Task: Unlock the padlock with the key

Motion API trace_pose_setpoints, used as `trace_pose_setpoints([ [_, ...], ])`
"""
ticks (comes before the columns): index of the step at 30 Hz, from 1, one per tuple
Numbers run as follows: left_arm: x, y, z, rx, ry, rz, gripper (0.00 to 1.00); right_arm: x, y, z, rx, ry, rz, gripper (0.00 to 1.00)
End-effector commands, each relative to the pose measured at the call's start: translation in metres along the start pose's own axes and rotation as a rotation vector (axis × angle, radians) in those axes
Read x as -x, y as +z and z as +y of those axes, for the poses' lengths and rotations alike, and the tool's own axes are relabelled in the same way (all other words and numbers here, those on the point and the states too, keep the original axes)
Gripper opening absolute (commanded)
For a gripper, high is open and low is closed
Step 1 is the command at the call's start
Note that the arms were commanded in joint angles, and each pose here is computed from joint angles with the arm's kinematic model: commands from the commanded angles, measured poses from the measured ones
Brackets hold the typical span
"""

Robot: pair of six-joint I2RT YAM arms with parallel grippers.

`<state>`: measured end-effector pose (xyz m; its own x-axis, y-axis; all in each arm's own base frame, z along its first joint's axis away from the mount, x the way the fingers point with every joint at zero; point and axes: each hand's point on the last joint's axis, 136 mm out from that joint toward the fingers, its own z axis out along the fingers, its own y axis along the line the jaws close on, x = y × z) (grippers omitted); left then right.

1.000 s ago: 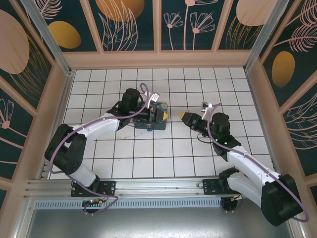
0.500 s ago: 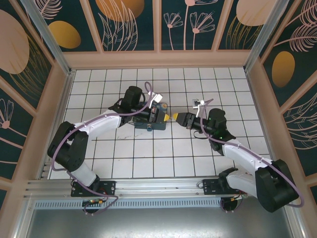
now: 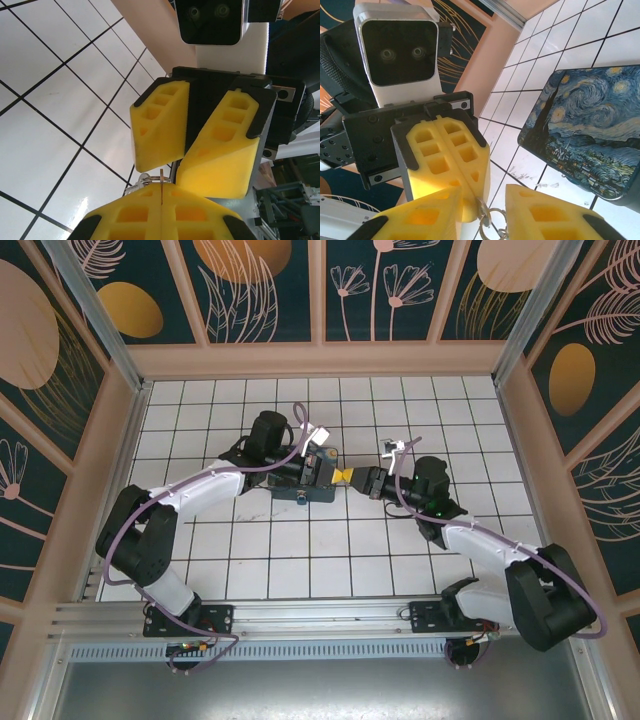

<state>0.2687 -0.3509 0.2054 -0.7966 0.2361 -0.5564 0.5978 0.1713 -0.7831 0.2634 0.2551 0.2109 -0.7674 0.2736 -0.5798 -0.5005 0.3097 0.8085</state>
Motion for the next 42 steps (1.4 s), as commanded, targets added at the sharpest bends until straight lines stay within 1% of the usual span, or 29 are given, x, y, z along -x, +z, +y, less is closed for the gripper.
trace_pose_setpoints([
  [1,0.007,0.000,-0.009,-0.038,0.047,0.001,0.00,0.013,0.005,0.021,0.071,-0.050,-0.024,0.24],
  [7,0.010,0.000,-0.012,-0.049,0.049,-0.010,0.00,0.009,0.008,0.022,0.088,-0.038,-0.017,0.09],
  [9,0.012,0.000,-0.013,-0.053,0.051,-0.013,0.00,0.009,0.008,0.023,0.092,-0.036,-0.022,0.00],
  [14,0.016,-0.001,-0.012,-0.039,0.049,-0.029,0.00,0.012,0.006,0.022,0.085,-0.013,-0.053,0.00],
  [15,0.018,-0.001,-0.011,-0.025,0.047,-0.041,0.08,0.014,0.005,0.020,0.074,0.001,-0.068,0.00],
  [16,0.021,-0.003,-0.009,-0.004,0.043,-0.062,0.24,0.015,0.004,0.017,0.056,0.019,-0.087,0.00],
  [17,0.024,-0.004,-0.009,0.011,0.043,-0.083,0.35,0.017,0.003,0.014,0.037,0.037,-0.110,0.00],
  [19,0.032,-0.010,-0.010,0.031,0.038,-0.139,0.47,0.018,-0.001,0.006,-0.001,0.081,-0.158,0.00],
  [21,0.039,-0.016,-0.015,0.038,0.027,-0.204,0.55,0.021,-0.004,0.002,-0.030,0.117,-0.208,0.00],
  [22,0.044,-0.020,-0.019,0.037,0.020,-0.243,0.57,0.023,-0.005,0.000,-0.045,0.134,-0.234,0.00],
  [26,0.048,-0.037,-0.017,0.060,-0.086,-0.395,0.61,0.025,-0.008,0.001,-0.079,0.204,-0.330,0.00],
  [28,0.050,-0.050,-0.014,0.070,-0.165,-0.499,0.62,0.026,-0.008,0.002,-0.098,0.244,-0.384,0.00],
  [30,0.046,-0.061,-0.011,0.070,-0.241,-0.582,0.64,0.027,-0.005,0.002,-0.111,0.298,-0.426,0.00],
  [33,0.038,-0.076,-0.010,0.041,-0.324,-0.672,0.64,0.025,0.002,0.001,-0.128,0.387,-0.485,0.00],
  [38,0.028,-0.092,-0.010,0.019,-0.399,-0.752,0.64,0.023,0.021,0.007,-0.130,0.487,-0.558,0.00],
  [42,0.021,-0.097,-0.003,0.035,-0.439,-0.783,0.63,0.020,0.041,0.016,-0.117,0.529,-0.585,0.00],
])
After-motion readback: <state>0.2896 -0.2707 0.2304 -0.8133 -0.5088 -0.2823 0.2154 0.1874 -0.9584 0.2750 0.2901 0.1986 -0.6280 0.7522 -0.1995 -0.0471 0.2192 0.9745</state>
